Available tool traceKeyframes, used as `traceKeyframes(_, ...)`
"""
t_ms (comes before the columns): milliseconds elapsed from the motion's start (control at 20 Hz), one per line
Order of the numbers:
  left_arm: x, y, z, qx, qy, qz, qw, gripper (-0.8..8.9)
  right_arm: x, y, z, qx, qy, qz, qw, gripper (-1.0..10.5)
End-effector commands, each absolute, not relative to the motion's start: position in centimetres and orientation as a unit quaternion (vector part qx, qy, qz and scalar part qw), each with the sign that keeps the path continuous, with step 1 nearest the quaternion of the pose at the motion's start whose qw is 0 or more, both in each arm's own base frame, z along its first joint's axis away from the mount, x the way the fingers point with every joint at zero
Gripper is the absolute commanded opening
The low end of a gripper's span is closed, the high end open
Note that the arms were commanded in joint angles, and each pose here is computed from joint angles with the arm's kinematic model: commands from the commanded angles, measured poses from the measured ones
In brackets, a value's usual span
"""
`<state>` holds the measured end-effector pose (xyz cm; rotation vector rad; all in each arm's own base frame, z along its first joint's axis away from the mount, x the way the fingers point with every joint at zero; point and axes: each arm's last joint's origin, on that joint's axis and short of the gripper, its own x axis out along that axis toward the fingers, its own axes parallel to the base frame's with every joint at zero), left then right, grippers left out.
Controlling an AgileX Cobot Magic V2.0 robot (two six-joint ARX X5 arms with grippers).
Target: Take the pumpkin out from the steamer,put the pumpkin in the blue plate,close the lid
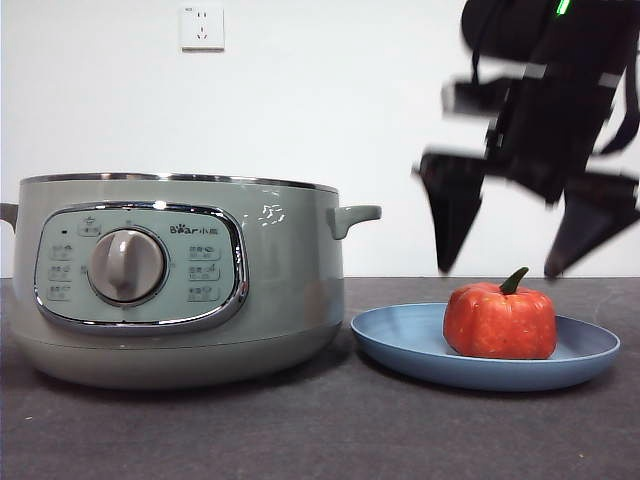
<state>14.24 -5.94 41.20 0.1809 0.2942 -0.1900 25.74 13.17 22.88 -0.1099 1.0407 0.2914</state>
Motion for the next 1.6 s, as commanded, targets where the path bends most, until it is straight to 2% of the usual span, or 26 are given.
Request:
traceKeyframes(50,14.2,-6.1,41.9,0.082,0.122,-0.117,0.982,-0.09,24.4,12.5,25.3,-0.04,0.459,0.146,0.876,5.4)
traceKeyframes(200,15.0,-6.6,41.5,0.079,0.136,-0.143,0.977,-0.09,22.1,11.3,29.1,-0.019,0.39,0.157,0.907,5.4)
traceKeyframes(400,16.9,-7.9,40.3,0.068,0.177,-0.198,0.962,-0.09,19.2,9.7,32.6,0.005,0.313,0.169,0.934,5.3)
traceKeyframes(650,19.9,-9.8,38.1,0.073,0.235,-0.24,0.939,-0.09,16.8,8.4,34.7,0.017,0.257,0.159,0.953,5.3)
traceKeyframes(1100,24.6,-13.9,33.2,0.102,0.31,-0.261,0.908,-0.09,16.1,8.0,35.3,0.024,0.242,0.155,0.958,5.3)
traceKeyframes(1600,26.1,-14.7,31.2,0.112,0.343,-0.257,0.896,-0.09,16.1,8.0,35.3,0.024,0.242,0.155,0.958,5.3)
